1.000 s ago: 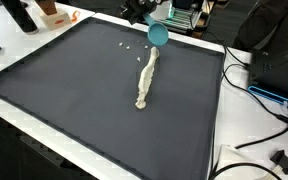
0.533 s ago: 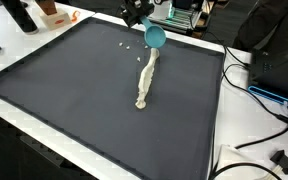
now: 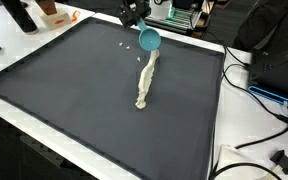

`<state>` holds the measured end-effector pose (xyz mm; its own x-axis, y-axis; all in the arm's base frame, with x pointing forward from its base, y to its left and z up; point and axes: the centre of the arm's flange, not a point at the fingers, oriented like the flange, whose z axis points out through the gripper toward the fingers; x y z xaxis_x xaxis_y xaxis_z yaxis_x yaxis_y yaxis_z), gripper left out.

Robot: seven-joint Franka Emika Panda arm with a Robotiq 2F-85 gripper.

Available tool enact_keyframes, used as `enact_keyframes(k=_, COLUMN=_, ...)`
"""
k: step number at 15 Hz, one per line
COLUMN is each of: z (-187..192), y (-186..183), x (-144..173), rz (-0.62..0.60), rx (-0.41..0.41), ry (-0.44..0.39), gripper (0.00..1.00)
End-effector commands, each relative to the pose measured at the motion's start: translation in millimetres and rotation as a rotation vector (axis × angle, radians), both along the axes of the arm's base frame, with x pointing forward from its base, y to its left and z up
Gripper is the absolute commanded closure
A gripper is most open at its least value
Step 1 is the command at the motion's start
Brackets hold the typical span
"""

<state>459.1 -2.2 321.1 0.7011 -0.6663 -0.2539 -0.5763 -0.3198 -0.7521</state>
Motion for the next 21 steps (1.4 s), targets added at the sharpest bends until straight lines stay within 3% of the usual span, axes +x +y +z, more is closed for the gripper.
enact_keyframes(k=1, z=11.9, y=3.5, x=-4.8, rz=-0.048, rx=-0.044, ry=0.039, gripper=0.75)
enact_keyframes(k=6, z=23.5, y=8.1, x=-5.6, rz=-0.077, rx=-0.11, ry=0.083, gripper=0.75)
enact_keyframes(k=12, z=44.9, y=14.5, x=-3.9, rz=-0.048, rx=-0.248, ry=0.153, gripper=0.75)
enact_keyframes(k=19, z=67.0, y=31.8, x=2.1, rz=0.077, rx=-0.481, ry=0.288, gripper=0.75)
enact_keyframes(k=21, z=70.8, y=38.2, x=5.9, rz=0.111, rx=-0.577, ry=0.364, gripper=0.75)
